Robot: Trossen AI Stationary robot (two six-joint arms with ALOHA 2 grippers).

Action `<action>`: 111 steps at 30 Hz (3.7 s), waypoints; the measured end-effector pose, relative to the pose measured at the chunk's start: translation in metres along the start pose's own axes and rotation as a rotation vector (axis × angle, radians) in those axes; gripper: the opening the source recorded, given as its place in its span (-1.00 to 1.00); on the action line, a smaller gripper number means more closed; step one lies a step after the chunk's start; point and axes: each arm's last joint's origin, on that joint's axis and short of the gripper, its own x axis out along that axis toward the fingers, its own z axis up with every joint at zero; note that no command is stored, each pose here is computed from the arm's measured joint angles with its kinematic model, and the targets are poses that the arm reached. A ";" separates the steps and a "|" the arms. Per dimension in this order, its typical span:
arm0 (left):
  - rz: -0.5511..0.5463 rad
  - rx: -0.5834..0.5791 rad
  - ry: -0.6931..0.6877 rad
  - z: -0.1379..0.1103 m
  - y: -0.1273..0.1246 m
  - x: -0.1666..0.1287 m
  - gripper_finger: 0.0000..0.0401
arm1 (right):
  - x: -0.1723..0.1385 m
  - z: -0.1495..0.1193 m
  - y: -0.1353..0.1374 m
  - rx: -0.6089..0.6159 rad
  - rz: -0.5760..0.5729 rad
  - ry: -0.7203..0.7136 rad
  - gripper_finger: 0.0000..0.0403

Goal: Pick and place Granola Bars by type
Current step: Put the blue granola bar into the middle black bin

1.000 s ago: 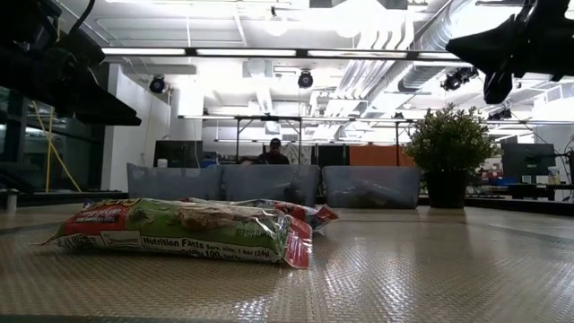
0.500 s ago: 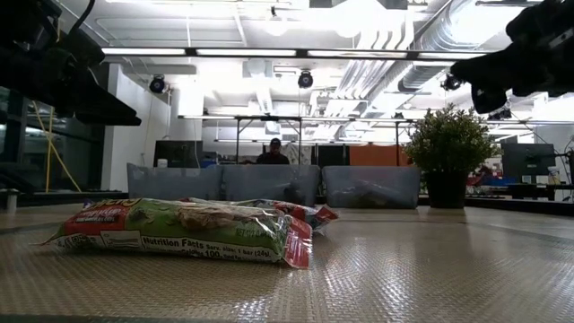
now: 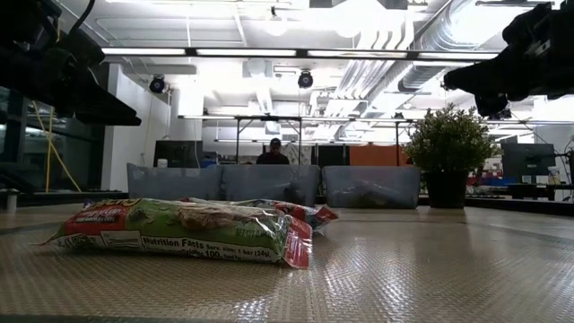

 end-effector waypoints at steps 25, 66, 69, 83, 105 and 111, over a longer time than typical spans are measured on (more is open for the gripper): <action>-0.233 -0.253 -0.356 0.058 -0.004 -0.023 0.21 | 0.000 0.000 0.000 0.000 -0.002 0.001 -1.00; -0.679 0.661 0.747 0.155 -0.127 0.058 0.21 | 0.000 0.000 0.000 0.001 -0.002 0.001 -1.00; -0.676 0.681 0.714 0.152 -0.138 0.066 0.21 | 0.000 0.000 0.000 0.001 -0.002 0.001 -1.00; -0.679 0.720 0.884 0.107 -0.169 0.115 0.21 | 0.000 0.000 0.000 0.000 -0.002 0.002 -1.00; -0.666 0.707 1.002 0.051 -0.183 0.149 0.21 | 0.001 -0.001 0.000 0.000 -0.002 0.006 -1.00; -0.640 0.733 0.997 0.039 -0.179 0.149 0.21 | 0.001 -0.001 0.000 0.000 -0.003 0.005 -1.00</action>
